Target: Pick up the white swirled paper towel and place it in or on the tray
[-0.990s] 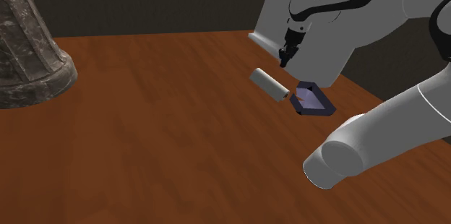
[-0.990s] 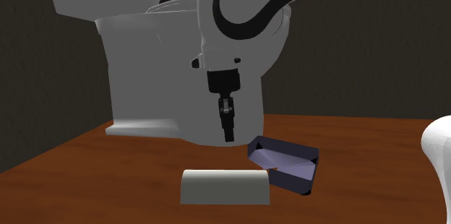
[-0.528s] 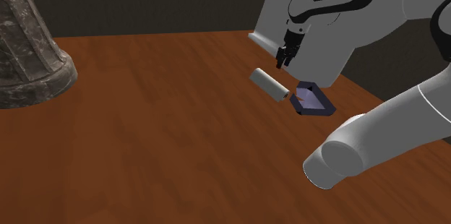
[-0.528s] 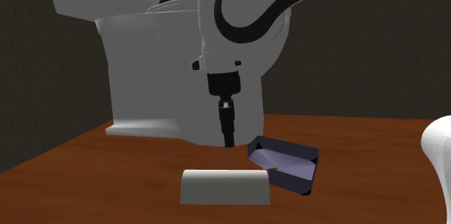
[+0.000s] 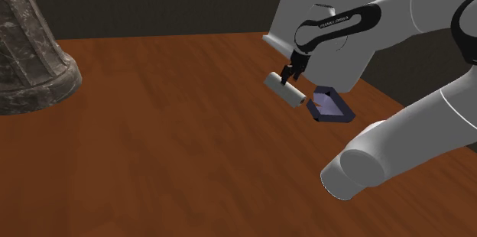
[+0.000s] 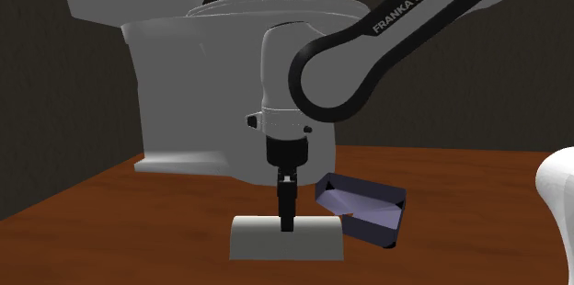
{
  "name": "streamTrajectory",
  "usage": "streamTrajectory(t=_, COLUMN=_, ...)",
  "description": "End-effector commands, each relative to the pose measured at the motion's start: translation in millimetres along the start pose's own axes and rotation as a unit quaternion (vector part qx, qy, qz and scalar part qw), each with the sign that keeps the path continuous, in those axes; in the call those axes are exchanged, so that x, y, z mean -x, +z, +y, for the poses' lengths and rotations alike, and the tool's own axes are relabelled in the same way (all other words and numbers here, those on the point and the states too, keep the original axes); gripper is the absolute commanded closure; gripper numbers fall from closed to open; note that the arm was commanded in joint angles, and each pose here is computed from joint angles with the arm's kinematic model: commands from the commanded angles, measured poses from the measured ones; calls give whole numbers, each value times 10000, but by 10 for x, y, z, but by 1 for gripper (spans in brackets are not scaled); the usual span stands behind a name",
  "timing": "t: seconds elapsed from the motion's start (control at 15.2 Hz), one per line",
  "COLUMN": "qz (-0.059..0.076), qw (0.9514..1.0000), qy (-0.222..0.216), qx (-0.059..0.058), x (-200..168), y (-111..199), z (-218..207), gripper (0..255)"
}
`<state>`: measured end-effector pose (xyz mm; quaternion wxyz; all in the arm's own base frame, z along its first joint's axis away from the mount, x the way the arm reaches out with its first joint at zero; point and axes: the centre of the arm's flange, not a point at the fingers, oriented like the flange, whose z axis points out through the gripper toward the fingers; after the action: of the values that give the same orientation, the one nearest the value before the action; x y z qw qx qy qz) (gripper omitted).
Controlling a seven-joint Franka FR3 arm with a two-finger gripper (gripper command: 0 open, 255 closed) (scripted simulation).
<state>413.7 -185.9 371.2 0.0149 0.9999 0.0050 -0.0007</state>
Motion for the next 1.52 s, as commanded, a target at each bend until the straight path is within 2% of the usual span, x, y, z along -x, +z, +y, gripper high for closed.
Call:
streamTrajectory(t=0.0, qz=15, qw=10000, qy=2, qx=5, x=0, y=116, z=-11, gripper=0)
streamTrajectory(t=0.26, qz=15, qw=10000, qy=2, qx=5, x=0, y=305, z=-11, gripper=0)
streamTrajectory(t=0.73, qz=15, qw=10000, qy=2, qx=5, x=0, y=305, z=-11, gripper=0)
streamTrajectory(t=0.79, qz=15, qw=10000, qy=2, qx=5, x=0, y=305, z=-11, gripper=255)
streamTrajectory(t=1.45, qz=15, qw=10000, qy=2, qx=5, x=0, y=252, z=-9, gripper=255)
